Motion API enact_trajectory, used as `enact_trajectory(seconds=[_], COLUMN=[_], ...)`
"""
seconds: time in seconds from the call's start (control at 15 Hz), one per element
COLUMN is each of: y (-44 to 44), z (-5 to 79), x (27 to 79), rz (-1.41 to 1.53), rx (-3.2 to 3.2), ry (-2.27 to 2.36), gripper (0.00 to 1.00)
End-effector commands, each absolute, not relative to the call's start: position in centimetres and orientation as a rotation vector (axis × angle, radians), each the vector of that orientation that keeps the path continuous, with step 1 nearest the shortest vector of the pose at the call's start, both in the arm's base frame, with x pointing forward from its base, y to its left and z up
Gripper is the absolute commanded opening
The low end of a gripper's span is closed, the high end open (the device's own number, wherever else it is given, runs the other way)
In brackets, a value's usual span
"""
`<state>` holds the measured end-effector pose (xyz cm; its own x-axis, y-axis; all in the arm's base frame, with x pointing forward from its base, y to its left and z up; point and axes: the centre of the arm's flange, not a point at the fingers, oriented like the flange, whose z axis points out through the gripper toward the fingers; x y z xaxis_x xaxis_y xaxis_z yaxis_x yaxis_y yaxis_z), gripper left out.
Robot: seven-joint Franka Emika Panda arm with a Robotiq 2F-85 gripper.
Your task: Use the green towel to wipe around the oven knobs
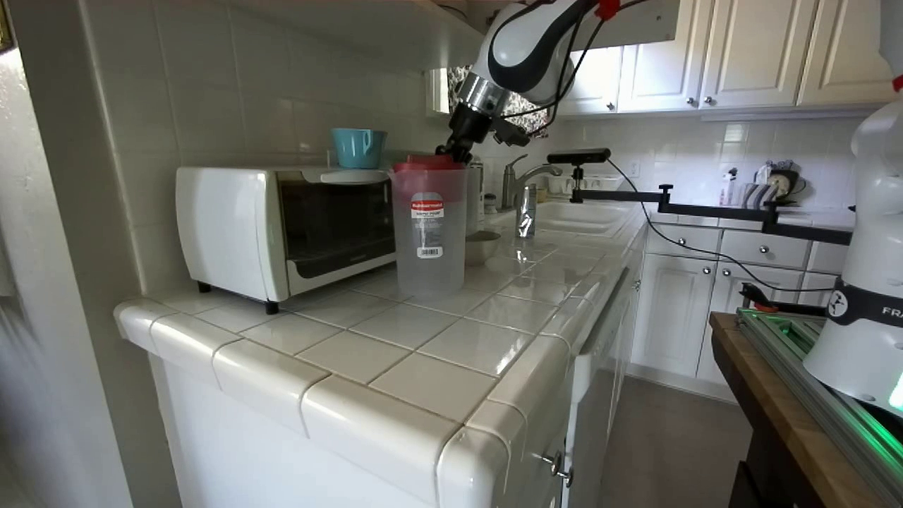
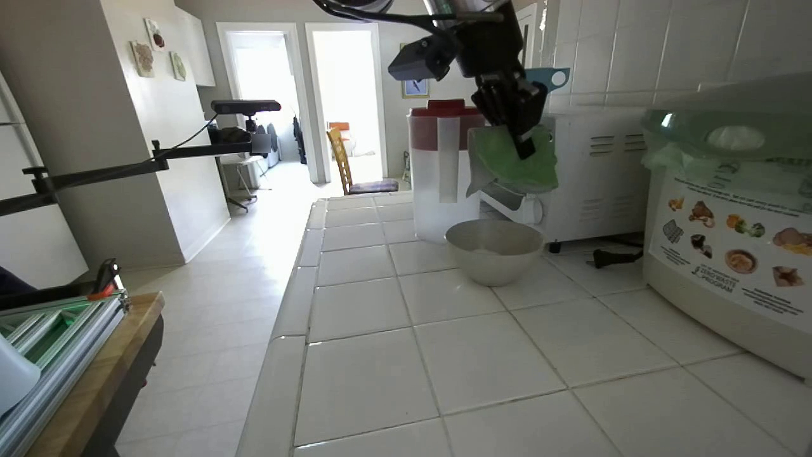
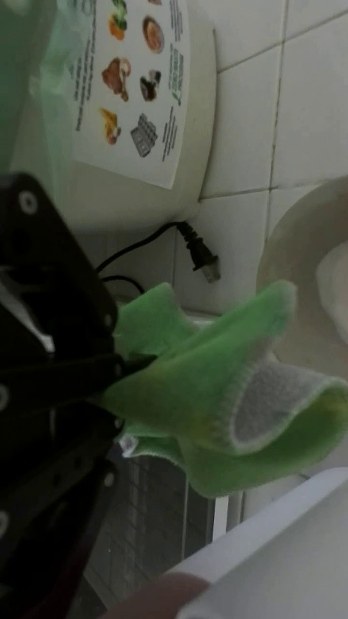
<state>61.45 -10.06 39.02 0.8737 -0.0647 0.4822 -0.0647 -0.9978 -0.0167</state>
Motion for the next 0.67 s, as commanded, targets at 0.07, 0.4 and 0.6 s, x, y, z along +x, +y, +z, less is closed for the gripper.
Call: enact_trajectory(seconds=[0.07,0.4,0.6], y=[-8.3,-11.5,-13.8], z=[40.6,40.1,40.0], x=[61.1,61.7,61.3], rz=[-0.839,-0.838,-0.832], rx=[-3.015,-3.046,-3.064], ry=[0.025,0.157,0.225], gripper=[0.01,0.01,0.01])
